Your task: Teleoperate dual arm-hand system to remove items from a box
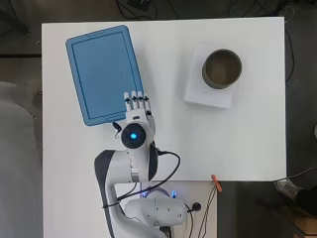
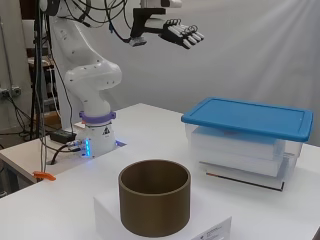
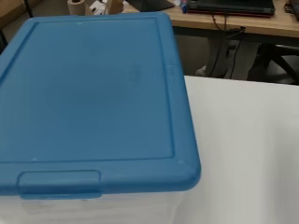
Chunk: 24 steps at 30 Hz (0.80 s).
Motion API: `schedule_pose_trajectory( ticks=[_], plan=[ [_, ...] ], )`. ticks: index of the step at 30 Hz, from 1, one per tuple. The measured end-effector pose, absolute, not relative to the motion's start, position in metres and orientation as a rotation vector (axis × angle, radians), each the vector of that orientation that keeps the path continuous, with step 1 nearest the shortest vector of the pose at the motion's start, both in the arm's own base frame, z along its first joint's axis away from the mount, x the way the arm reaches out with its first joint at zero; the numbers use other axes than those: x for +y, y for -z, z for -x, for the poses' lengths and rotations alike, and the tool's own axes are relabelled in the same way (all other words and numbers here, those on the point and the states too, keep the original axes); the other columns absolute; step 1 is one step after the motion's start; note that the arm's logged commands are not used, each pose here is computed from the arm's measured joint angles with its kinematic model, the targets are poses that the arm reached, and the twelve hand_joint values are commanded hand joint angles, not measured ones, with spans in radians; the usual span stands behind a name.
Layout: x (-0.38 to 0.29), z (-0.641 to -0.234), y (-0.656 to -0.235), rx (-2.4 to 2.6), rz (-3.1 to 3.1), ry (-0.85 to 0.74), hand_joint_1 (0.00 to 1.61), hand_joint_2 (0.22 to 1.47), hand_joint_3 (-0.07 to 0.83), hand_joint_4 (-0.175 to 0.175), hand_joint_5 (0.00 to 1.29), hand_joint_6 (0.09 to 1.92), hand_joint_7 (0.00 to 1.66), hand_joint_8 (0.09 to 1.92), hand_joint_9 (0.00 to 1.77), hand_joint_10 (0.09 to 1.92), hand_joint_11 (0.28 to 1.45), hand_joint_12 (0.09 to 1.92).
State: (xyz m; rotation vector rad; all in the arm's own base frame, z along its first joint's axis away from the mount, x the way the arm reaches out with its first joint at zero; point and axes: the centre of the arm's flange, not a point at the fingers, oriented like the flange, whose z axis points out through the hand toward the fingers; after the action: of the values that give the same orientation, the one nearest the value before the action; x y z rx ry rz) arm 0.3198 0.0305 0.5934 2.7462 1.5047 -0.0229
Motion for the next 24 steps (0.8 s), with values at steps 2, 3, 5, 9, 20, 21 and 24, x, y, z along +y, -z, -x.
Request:
schedule_pose_trajectory(
  ticks=[2, 3, 5, 9, 20, 21, 24],
  plan=[
    [0.068, -0.329, -0.59, 1.639, -2.637, 0.081, 0.2, 0.88, -0.022, 0.015, 0.15, 0.09, 0.19, 0.09, 0.27, 0.09, 0.41, 0.09],
    [0.083, -0.332, -0.586, 1.71, -2.583, 0.107, 0.2, 0.87, -0.026, 0.014, 0.14, 0.09, 0.19, 0.09, 0.26, 0.09, 0.41, 0.09],
    [0.105, -0.338, -0.572, 1.838, -2.492, 0.174, 0.2, 0.86, -0.026, 0.009, 0.13, 0.09, 0.19, 0.09, 0.27, 0.09, 0.42, 0.09],
    [0.12, -0.345, -0.538, 1.881, -2.498, 0.258, 0.2, 0.86, -0.014, -0.018, 0.07, 0.09, 0.15, 0.09, 0.26, 0.09, 0.4, 0.09],
    [0.111, -0.304, -0.434, 1.783, -2.524, 0.044, 0.28, 0.85, -0.003, -0.089, 0.0, 0.09, 0.0, 0.09, 0.12, 0.09, 0.38, 0.09],
    [0.112, -0.304, -0.43, 1.779, -2.533, 0.063, 0.3, 0.85, -0.005, -0.095, 0.0, 0.09, 0.0, 0.09, 0.12, 0.09, 0.39, 0.09],
    [0.113, -0.313, -0.419, 1.771, -2.545, 0.113, 0.34, 0.83, -0.009, -0.106, 0.0, 0.09, 0.0, 0.09, 0.11, 0.09, 0.38, 0.09]
  ],
)
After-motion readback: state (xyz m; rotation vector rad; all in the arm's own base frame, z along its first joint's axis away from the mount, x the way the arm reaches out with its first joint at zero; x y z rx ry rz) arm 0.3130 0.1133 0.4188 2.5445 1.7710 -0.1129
